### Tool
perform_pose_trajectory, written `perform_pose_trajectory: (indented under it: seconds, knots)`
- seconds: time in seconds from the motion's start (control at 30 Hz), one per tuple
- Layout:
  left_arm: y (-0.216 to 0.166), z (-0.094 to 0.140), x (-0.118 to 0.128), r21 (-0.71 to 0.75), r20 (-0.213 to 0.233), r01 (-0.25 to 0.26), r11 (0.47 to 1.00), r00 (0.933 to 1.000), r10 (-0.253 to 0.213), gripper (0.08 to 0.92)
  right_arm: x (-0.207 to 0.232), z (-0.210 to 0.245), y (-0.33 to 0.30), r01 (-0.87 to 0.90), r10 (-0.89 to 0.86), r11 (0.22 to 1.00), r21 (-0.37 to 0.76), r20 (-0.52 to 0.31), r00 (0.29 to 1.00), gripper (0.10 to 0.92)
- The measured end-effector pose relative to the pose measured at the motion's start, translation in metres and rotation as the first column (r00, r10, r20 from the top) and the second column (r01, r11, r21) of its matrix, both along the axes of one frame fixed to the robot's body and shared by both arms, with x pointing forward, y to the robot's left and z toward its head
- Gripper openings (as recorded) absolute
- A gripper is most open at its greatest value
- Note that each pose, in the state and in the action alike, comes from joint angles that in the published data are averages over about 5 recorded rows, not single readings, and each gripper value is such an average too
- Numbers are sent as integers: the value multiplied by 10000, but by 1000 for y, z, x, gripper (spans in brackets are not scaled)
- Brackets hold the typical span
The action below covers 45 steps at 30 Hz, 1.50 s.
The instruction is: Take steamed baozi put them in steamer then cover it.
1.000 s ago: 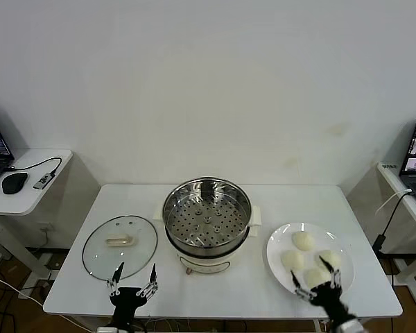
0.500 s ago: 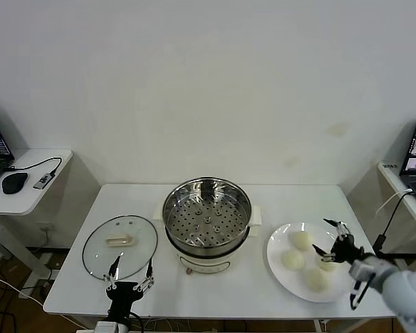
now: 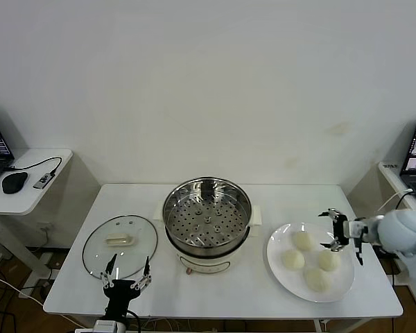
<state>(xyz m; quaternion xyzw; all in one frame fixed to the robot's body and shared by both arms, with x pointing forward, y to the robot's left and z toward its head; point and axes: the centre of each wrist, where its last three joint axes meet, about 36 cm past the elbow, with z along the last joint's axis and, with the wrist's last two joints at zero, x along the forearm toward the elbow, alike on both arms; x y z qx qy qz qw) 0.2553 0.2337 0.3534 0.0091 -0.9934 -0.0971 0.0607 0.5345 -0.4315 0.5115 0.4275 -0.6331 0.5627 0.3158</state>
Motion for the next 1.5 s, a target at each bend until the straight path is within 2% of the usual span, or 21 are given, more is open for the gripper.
perform_pose_trajectory:
  seconds: [0.4, 0.8, 1.5]
  knots:
    - [4, -3, 2, 404, 78, 50, 9992, 10000, -53, 823, 38, -18, 11, 92, -151, 9989, -466, -1262, 9919, 823]
    - [8, -6, -1, 706, 94, 61, 9975, 9999, -68, 823, 59, -44, 37, 3, -149, 9973, -731, -1980, 9801, 823]
    - [8, -10, -2, 977, 145, 115, 9952, 9998, -130, 823, 76, -63, 57, -23, -238, 9927, -1208, -2143, 9765, 773]
